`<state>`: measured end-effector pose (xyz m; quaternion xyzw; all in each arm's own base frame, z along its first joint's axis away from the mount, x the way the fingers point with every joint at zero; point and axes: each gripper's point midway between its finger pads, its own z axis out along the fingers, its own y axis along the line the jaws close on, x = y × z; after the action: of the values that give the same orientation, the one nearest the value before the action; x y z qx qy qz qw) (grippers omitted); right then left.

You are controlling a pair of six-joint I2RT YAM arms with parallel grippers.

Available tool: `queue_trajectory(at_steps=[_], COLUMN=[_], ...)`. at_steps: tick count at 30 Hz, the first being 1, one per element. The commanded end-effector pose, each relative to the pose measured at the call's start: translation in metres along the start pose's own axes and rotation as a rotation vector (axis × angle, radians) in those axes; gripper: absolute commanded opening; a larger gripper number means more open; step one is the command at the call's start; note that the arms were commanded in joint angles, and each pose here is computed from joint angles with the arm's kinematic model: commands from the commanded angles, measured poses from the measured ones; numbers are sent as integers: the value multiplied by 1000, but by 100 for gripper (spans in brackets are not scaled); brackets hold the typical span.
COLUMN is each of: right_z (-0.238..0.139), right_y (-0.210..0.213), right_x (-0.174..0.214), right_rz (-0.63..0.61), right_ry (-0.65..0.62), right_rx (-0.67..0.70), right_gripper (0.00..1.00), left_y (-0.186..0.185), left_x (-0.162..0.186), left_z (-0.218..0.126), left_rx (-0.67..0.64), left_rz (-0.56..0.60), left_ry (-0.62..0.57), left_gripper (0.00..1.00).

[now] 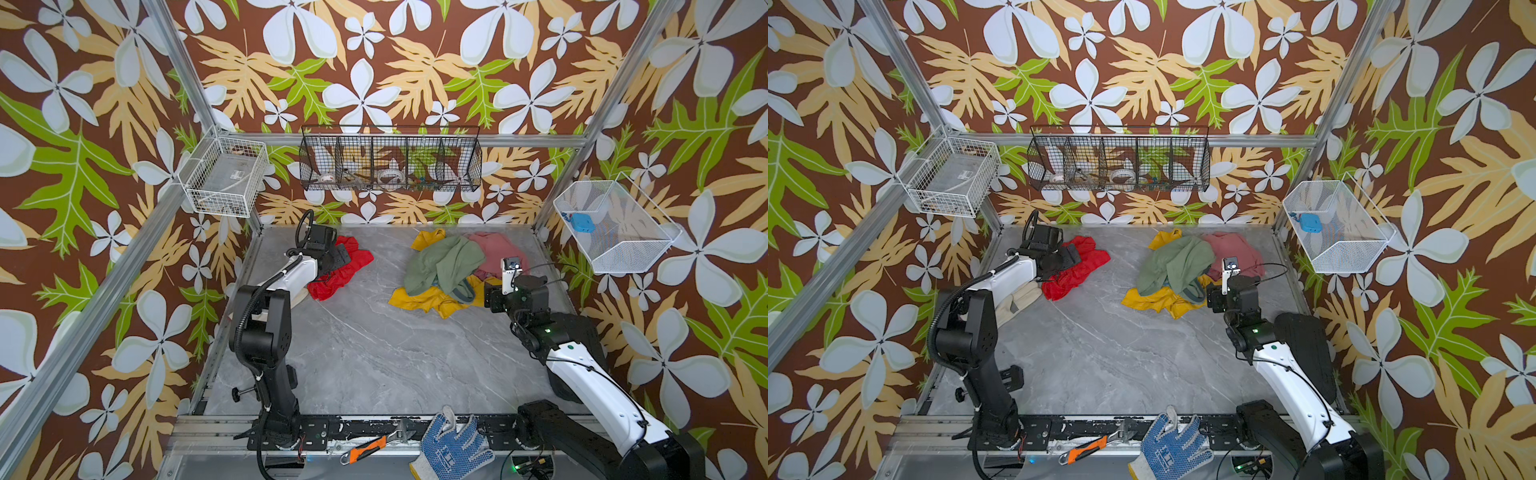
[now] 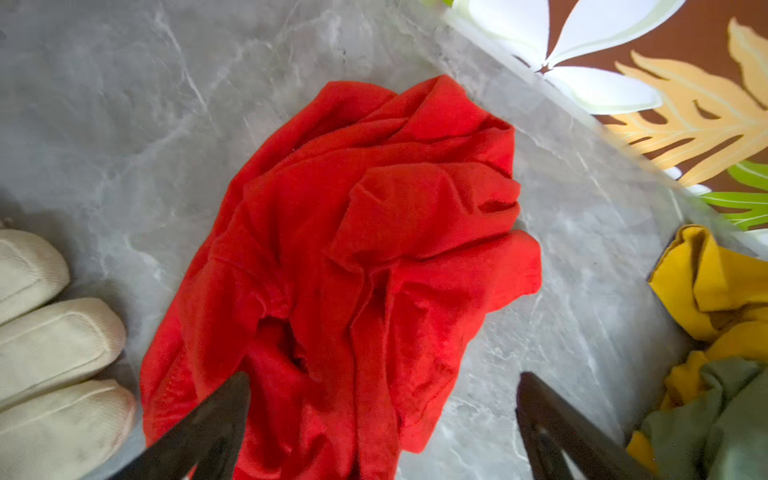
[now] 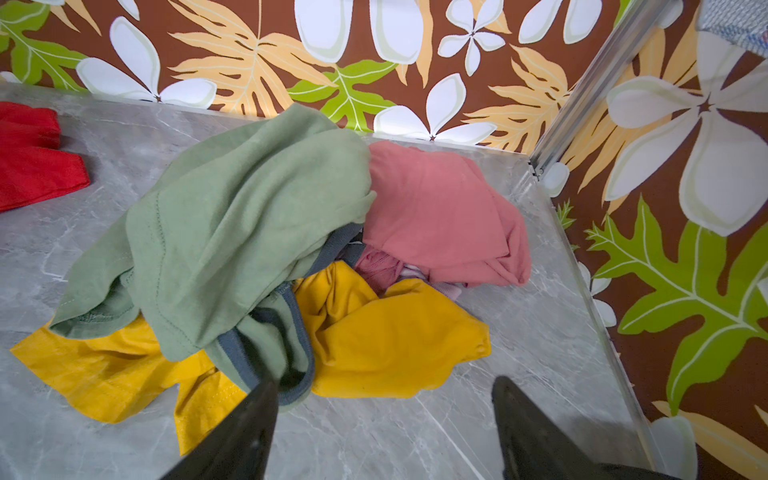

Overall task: Pick out a specific cloth from the pile
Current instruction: 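Release the red cloth and raise the left gripper while the right gripper withdraws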

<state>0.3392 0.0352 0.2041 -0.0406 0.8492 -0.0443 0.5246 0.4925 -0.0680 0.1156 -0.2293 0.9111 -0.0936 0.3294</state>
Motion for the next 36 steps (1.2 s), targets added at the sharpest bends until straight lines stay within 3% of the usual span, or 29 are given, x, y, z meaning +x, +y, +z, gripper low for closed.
queue_trajectory(at_steps=[1, 12, 21, 36], right_z=[-2, -6, -1, -6], right_y=[1, -2, -19, -86], right_x=[-7, -5, 0, 49], right_rz=[6, 46, 163, 316], right_ry=[-41, -113, -196, -360], right_rx=[-15, -57, -75, 192], right_gripper=[81, 83, 84, 87], left_y=[-3, 2, 29, 57], left_x=[-7, 3, 14, 27], left_z=[-13, -66, -97, -112], left_rx=[-6, 5, -27, -81], left_rz=[-16, -64, -83, -115], left_ry=[-62, -180, -242, -279], left_gripper=[100, 100, 100, 100])
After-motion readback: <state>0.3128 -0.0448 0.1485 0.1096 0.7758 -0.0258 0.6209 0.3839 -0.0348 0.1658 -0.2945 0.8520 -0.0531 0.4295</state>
